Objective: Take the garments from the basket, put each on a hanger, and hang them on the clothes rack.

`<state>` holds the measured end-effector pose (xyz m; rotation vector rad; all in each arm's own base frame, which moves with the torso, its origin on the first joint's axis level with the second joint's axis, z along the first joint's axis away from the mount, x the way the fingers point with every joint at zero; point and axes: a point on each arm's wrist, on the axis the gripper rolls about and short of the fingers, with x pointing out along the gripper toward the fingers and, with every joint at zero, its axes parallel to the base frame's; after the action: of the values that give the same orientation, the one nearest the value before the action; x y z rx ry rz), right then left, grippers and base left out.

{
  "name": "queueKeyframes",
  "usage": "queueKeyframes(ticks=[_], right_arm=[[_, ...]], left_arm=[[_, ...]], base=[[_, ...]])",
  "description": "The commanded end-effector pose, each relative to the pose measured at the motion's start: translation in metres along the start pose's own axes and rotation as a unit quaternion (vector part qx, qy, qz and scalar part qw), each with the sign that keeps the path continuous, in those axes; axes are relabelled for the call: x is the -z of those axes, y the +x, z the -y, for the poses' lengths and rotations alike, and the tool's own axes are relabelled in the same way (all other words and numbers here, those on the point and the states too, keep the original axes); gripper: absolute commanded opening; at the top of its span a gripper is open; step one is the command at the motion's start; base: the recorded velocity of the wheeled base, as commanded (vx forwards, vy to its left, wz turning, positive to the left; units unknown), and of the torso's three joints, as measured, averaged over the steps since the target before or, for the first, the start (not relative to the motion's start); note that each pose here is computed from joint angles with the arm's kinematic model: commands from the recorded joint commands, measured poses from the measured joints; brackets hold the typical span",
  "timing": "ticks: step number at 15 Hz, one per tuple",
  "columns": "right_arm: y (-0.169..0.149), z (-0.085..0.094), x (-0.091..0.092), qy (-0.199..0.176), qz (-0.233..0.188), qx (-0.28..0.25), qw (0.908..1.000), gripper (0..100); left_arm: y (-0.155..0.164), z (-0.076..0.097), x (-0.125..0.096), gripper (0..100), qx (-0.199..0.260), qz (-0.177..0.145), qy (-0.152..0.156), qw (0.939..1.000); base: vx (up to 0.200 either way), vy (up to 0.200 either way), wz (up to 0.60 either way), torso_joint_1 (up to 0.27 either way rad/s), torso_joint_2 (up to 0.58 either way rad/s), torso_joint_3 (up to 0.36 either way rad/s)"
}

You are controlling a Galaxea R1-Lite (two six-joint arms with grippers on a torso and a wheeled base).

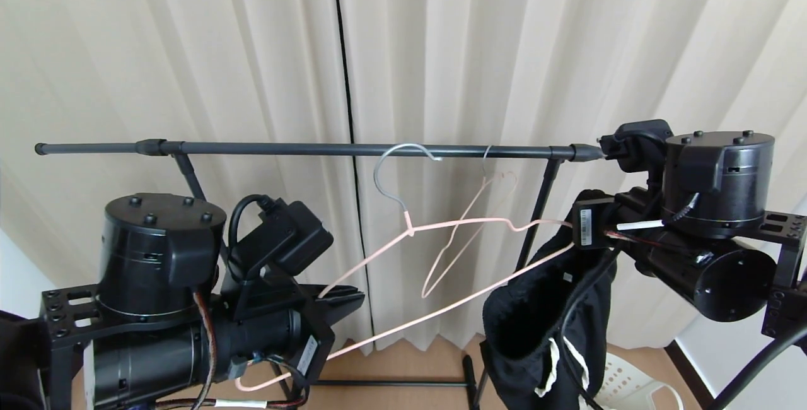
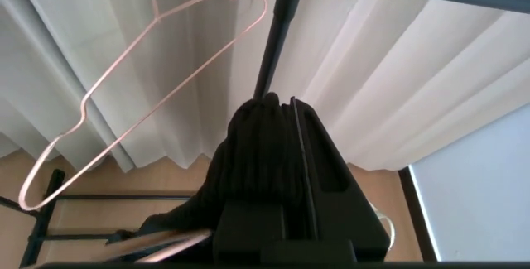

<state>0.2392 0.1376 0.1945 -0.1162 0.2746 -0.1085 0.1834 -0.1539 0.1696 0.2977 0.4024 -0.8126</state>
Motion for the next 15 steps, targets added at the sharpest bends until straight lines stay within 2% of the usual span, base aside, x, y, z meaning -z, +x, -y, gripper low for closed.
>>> queueKeyframes(ticks=[1, 5, 9, 10, 12, 15], right_arm=[[-0.002, -0.002, 0.000, -0.002, 0.001, -0.006, 1.0000, 0], [-0.008, -0.013, 0.006, -0.010, -0.004, -0.022, 0.9997, 0], [-0.018, -0.021, 0.006, -0.003, 0.001, -0.041, 0.9991, 0], [-0.031, -0.033, 0.008, -0.001, 0.003, -0.067, 0.9978, 0], [-0.035, -0.036, 0.009, -0.001, 0.005, -0.069, 0.9976, 0], [-0.051, -0.050, 0.006, -0.005, 0.018, -0.090, 0.9957, 0]], left_arm=[[0.012, -0.001, 0.000, 0, 0.002, -0.011, -0.011, 0.9999], [0.025, -0.004, -0.007, 0, 0.000, -0.011, -0.030, 0.9995], [0.031, -0.004, -0.006, 0, -0.001, -0.009, -0.033, 0.9994], [0.036, -0.005, -0.004, 0, -0.003, -0.005, -0.034, 0.9994], [0.039, -0.005, -0.003, 0, -0.004, -0.007, -0.036, 0.9993], [0.046, -0.005, -0.001, 0, -0.004, -0.006, -0.038, 0.9992]], base=[[0.000, 0.000, 0.00, 0.000, 0.00, 0.000], [0.000, 0.000, 0.00, 0.000, 0.00, 0.000], [0.000, 0.000, 0.00, 0.000, 0.00, 0.000], [0.000, 0.000, 0.00, 0.000, 0.00, 0.000], [0.000, 0.000, 0.00, 0.000, 0.00, 0.000], [0.000, 0.000, 0.00, 0.000, 0.00, 0.000]])
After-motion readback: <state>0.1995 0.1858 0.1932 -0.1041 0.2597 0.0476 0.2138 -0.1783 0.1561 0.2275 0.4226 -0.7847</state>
